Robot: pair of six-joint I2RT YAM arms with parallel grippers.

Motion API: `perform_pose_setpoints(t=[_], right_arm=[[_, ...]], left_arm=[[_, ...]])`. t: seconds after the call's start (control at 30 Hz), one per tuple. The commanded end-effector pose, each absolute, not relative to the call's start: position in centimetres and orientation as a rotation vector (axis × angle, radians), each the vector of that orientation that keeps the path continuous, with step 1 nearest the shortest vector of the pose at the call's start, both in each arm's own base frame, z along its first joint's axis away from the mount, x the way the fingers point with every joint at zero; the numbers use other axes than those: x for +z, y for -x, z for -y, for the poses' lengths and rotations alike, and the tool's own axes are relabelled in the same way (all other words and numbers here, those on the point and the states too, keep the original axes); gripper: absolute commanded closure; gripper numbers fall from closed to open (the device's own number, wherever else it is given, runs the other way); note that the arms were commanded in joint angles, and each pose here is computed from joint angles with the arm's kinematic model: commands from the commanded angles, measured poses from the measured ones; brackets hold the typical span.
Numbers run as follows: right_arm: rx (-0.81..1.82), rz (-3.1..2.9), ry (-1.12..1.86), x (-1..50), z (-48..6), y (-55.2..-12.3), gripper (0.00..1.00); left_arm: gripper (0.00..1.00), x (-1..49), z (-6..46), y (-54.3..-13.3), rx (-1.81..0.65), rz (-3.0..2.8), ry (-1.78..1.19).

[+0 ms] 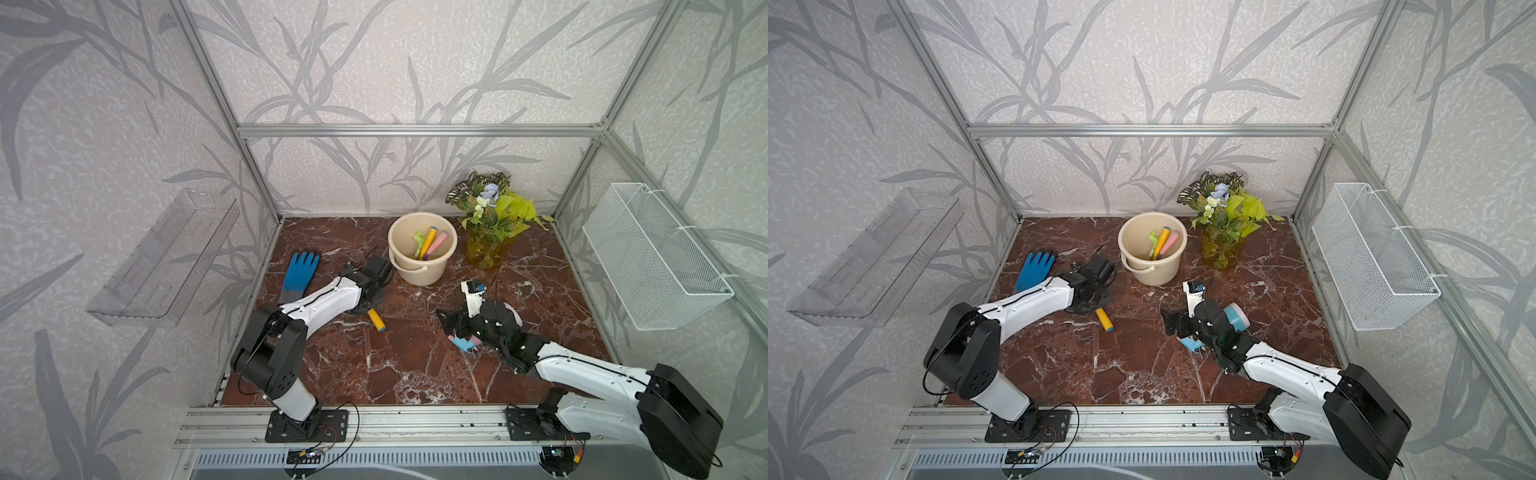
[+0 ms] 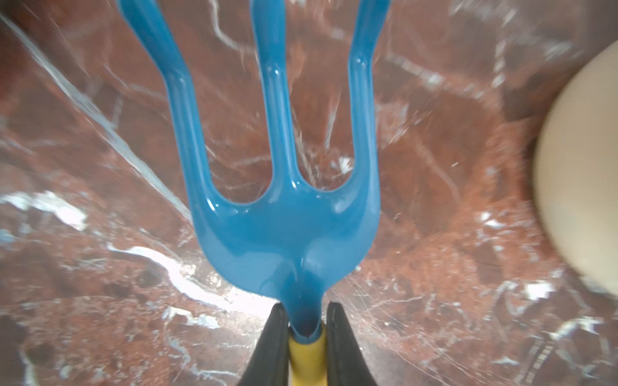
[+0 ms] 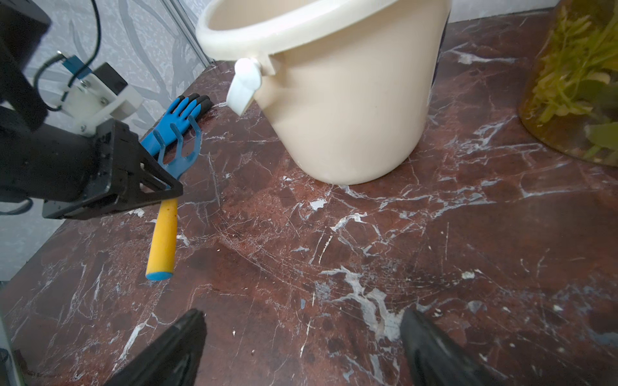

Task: Organize the gardening tools
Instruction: Pick up the gardening tool from the center of the board, then place the gardening tool in the container.

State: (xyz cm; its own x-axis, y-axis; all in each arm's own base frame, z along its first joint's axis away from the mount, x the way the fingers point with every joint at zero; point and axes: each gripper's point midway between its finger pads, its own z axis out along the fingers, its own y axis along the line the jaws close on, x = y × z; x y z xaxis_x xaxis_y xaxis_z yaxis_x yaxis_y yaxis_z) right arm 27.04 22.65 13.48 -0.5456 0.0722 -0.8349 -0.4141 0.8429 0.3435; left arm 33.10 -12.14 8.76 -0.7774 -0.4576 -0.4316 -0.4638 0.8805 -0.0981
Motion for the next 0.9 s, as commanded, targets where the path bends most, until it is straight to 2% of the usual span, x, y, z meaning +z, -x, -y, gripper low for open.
perform_pose_setpoints(t=[0.0,0.4,0.67,0.87], right_arm=[[0.616,-2.011,0.24,15.8,-22.2,-27.6,0.05],[0.558,-2.01,0.208,16.7,-20.7,-27.6,0.05],[0.539,-2.013,0.19,16.7,-20.0,-27.4,0.05],[0.54,-2.017,0.179,16.5,-19.8,-27.4,0.05]], left_arm=[[1.0,13.3,10.5,-34.4,0.11,-2.485,0.618],[1.0,26.5,11.2,-39.3,0.002,-2.173,0.534],[1.0,31.9,14.8,-43.5,-0.064,-2.095,0.441],[1.0,34.4,18.4,-46.4,-0.023,-2.028,0.344]])
